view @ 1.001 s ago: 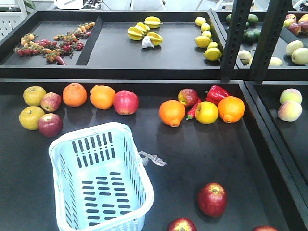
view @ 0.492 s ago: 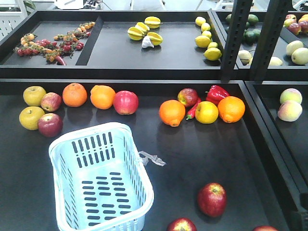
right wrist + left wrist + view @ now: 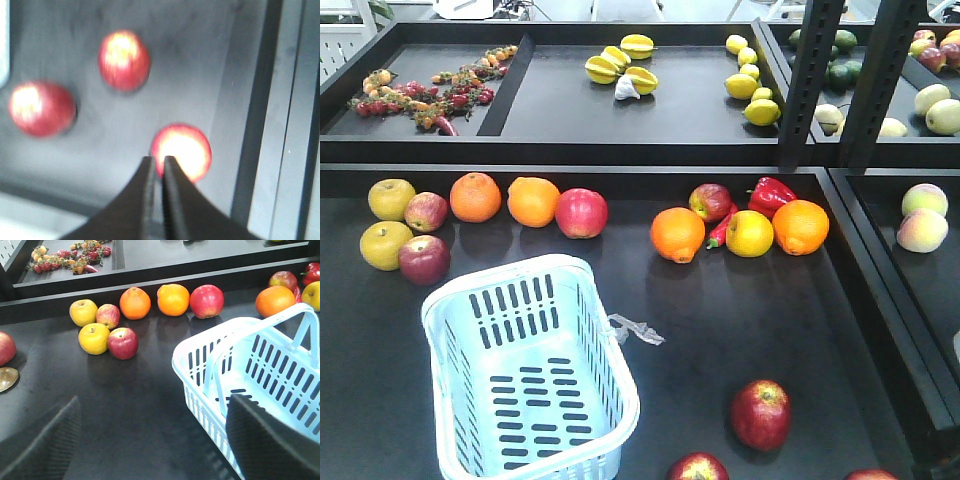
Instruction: Pick three apples into basket with both arms
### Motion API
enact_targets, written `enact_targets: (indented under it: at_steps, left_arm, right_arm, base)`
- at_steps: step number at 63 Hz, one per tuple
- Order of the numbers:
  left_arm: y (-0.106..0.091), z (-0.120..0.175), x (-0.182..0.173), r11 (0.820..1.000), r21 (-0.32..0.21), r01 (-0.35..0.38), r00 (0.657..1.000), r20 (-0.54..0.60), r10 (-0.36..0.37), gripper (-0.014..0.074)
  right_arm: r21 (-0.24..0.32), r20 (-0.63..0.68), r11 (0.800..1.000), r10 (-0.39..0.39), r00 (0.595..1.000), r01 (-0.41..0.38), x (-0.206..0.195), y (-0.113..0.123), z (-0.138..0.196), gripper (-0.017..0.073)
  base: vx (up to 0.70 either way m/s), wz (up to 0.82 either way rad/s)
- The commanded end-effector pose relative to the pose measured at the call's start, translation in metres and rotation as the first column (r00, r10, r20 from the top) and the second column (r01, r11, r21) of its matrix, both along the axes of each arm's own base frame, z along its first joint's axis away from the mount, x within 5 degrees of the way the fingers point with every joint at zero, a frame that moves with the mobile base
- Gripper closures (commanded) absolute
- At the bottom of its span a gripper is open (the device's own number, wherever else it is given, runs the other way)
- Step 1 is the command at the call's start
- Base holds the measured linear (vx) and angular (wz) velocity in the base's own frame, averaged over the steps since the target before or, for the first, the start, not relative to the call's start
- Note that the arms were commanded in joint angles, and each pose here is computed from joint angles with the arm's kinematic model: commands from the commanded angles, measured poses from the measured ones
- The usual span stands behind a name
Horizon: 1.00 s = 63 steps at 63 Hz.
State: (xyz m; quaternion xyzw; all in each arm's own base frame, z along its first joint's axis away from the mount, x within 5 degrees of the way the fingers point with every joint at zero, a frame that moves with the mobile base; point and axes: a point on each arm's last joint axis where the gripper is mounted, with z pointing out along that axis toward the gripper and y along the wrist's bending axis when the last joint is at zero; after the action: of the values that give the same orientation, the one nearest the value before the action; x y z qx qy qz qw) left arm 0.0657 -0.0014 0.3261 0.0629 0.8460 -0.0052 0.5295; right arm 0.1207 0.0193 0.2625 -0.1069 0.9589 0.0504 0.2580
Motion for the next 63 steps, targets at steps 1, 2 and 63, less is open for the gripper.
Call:
enact_targets:
  at_steps: [1, 2, 63]
  left_arm:
    - [-0.001, 0.012, 0.002, 1.000, -0.016, 0.013, 0.997, 0.076, -0.011, 0.0021]
    - [-0.001, 0.012, 0.002, 1.000, -0.016, 0.013, 0.997, 0.076, -0.011, 0.0021]
    - [-0.001, 0.012, 0.002, 1.000, -0.016, 0.013, 0.997, 0.076, -0.011, 0.0021]
  right_arm:
    - [-0.009, 0.047, 1.000, 0.018, 0.999, -0.017, 0.004, 0.000, 0.011, 0.0401]
    - [-0.010, 0.046, 1.000, 0.018, 0.999, -0.018, 0.004, 0.000, 0.011, 0.0377]
    - [-0.001, 0.022, 0.793, 0.609, 0.793, -0.609, 0.046, 0.066, -0.028, -0.0012]
  base:
    - [0.00, 0.00]
    - [0.00, 0.00]
    - [0.00, 0.00]
